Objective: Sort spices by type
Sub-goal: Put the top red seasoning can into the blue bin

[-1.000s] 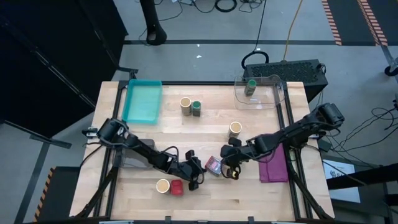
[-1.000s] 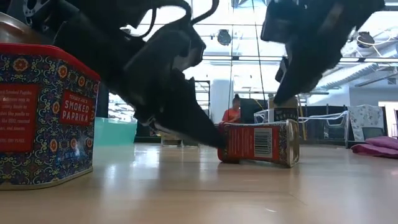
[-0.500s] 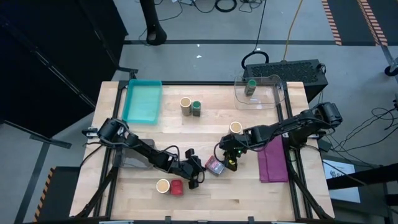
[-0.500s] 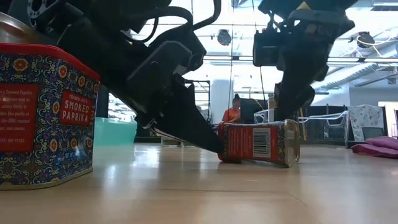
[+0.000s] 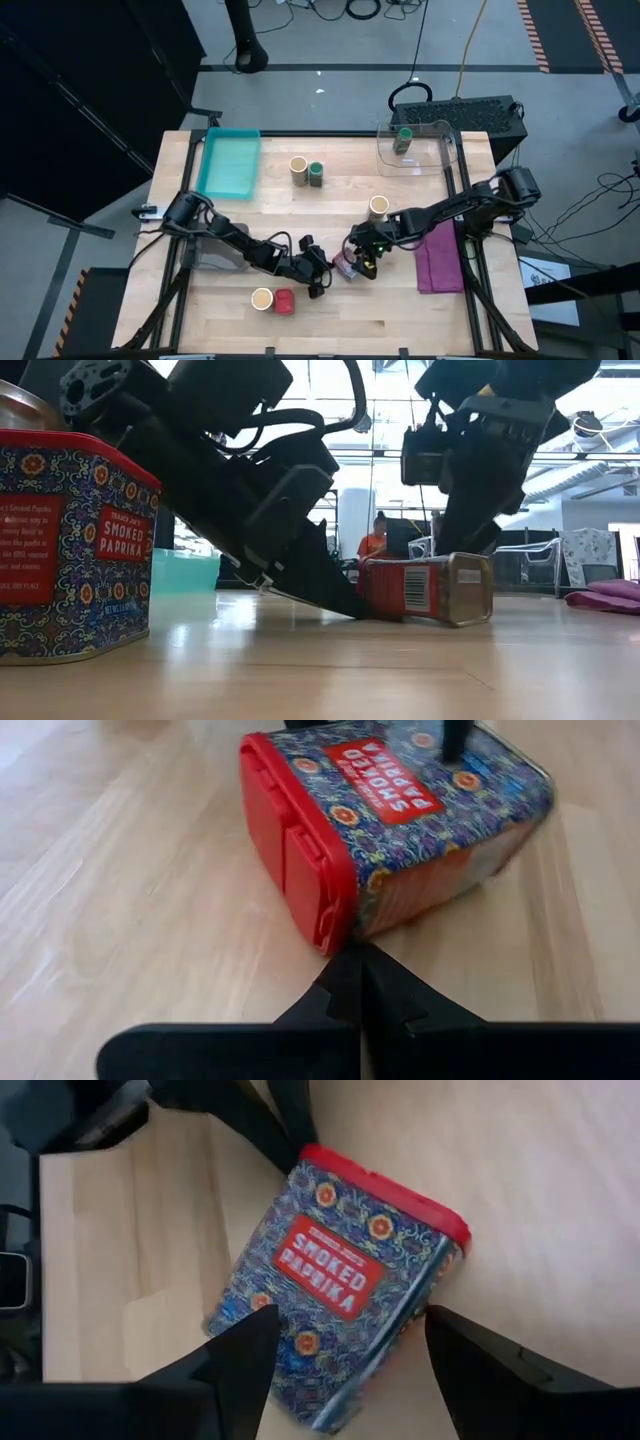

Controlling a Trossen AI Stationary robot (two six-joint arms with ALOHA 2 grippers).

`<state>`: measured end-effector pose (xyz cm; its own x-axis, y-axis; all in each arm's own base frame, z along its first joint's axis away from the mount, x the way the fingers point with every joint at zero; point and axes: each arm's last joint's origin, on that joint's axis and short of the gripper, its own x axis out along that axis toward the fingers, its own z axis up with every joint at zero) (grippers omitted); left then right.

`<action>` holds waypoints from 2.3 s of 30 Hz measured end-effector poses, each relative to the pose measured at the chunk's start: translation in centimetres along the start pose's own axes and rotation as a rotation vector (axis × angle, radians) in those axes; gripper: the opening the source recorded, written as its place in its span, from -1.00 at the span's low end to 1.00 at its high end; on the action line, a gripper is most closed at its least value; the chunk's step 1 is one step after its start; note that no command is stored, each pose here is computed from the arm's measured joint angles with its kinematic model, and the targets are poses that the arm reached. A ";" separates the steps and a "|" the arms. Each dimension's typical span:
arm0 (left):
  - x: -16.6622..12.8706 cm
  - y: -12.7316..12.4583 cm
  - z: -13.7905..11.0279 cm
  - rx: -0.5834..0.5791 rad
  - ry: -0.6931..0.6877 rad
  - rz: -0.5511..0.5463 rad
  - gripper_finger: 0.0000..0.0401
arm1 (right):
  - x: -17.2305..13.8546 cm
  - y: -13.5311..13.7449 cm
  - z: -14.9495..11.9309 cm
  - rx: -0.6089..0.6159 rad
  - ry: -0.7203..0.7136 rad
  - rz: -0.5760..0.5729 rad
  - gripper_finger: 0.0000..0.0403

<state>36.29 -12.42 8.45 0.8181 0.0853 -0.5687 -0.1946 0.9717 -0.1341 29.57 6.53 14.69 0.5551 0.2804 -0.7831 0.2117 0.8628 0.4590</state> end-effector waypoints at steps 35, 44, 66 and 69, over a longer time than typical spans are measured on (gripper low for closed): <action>-2.2 -1.4 2.5 0.314 -0.178 0.070 -0.99 | 0.6 4.5 -2.8 -0.535 -0.237 -0.281 0.16; -3.1 -1.9 4.5 0.336 -0.267 0.094 -0.99 | 1.4 4.4 -3.7 -0.529 -0.191 -0.299 0.16; -4.1 -3.7 2.2 0.483 -0.126 0.019 -0.99 | 1.6 5.1 -3.6 -0.600 -0.225 -0.273 0.15; -4.1 -3.7 2.2 0.480 -0.130 0.020 -0.99 | 1.3 5.1 -3.7 -0.566 -0.215 -0.271 0.15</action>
<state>34.84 -15.86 13.07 0.8832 0.1018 -0.4578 0.0355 0.9588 0.2817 28.40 12.87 14.47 0.7021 -0.0176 -0.7119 -0.0561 0.9952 -0.0799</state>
